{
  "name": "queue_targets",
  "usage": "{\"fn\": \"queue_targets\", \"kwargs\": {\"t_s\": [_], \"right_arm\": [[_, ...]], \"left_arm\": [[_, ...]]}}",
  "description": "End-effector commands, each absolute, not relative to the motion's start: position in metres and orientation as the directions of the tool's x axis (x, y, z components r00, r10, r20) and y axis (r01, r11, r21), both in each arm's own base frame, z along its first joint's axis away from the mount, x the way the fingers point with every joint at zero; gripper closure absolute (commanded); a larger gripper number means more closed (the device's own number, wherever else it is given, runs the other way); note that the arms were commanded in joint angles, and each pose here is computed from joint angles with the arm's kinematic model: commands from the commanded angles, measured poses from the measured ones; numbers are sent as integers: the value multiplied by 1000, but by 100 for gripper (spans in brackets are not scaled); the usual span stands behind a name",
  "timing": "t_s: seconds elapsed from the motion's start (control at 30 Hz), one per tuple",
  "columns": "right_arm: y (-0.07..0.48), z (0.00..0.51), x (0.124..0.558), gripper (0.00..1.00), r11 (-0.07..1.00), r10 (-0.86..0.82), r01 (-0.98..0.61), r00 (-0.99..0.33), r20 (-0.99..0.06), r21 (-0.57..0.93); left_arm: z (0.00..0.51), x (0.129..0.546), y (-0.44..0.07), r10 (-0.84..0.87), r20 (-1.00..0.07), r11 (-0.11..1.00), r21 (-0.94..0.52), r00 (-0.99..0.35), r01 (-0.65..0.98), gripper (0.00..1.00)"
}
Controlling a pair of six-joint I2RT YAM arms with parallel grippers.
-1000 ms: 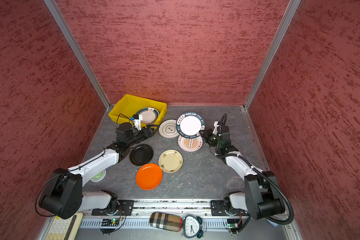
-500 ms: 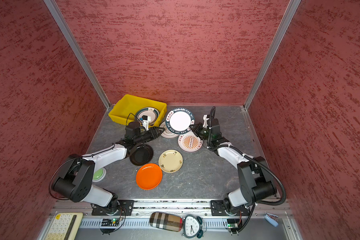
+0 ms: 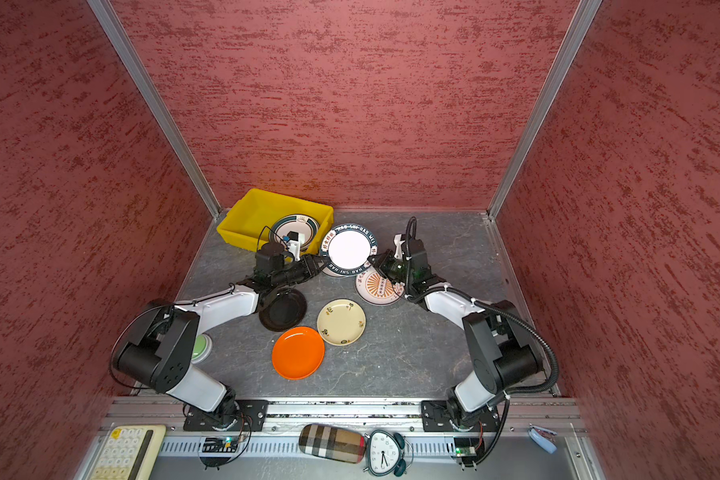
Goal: Place the plates into the plastic bin on the countertop
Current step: 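Lift the upright plate toward the left gripper while the left gripper approaches, then carry the plate to the bin with the left gripper while the right releases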
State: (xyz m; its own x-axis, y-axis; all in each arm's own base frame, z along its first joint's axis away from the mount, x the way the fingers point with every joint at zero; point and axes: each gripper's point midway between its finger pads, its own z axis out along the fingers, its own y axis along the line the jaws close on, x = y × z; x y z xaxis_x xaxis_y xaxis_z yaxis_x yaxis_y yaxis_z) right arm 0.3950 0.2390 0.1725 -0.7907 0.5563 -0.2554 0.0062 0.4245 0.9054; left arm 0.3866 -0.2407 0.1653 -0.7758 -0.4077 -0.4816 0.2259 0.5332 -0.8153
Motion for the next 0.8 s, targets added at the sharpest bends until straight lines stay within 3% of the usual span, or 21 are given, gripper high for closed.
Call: {"fn": "queue_targets", "kwargs": {"t_s": [0.0,0.17,0.27,0.33,0.4,0.53,0.77], "right_arm": [[255,211,400,100,359,545,-103,-784,-298,928],[261,217,395,99,352,529,-125,-791,-308,928],[263,216,392,79,360,519,-135,-793,-319,923],[263,213,390,59,367,517,-132,-794,-319,921],[263,211,389,46,372,516,-133,-793,-323,919],[260,211,386,35,382,519,-139,-786,-337,914],[249,215,383,7,464,516,-158,-751,-411,872]], "left_arm": [[179,394,-242,-416,-513,521,-812,-751,265,80],[179,396,-238,-425,-512,524,-812,-746,258,89],[180,398,-235,-433,-511,529,-811,-742,250,91],[179,399,-232,-438,-509,536,-810,-741,240,100],[178,400,-229,-443,-506,538,-810,-740,232,100],[183,403,-220,-460,-513,544,-808,-725,227,100],[193,409,-200,-479,-532,573,-792,-698,211,100]]}}
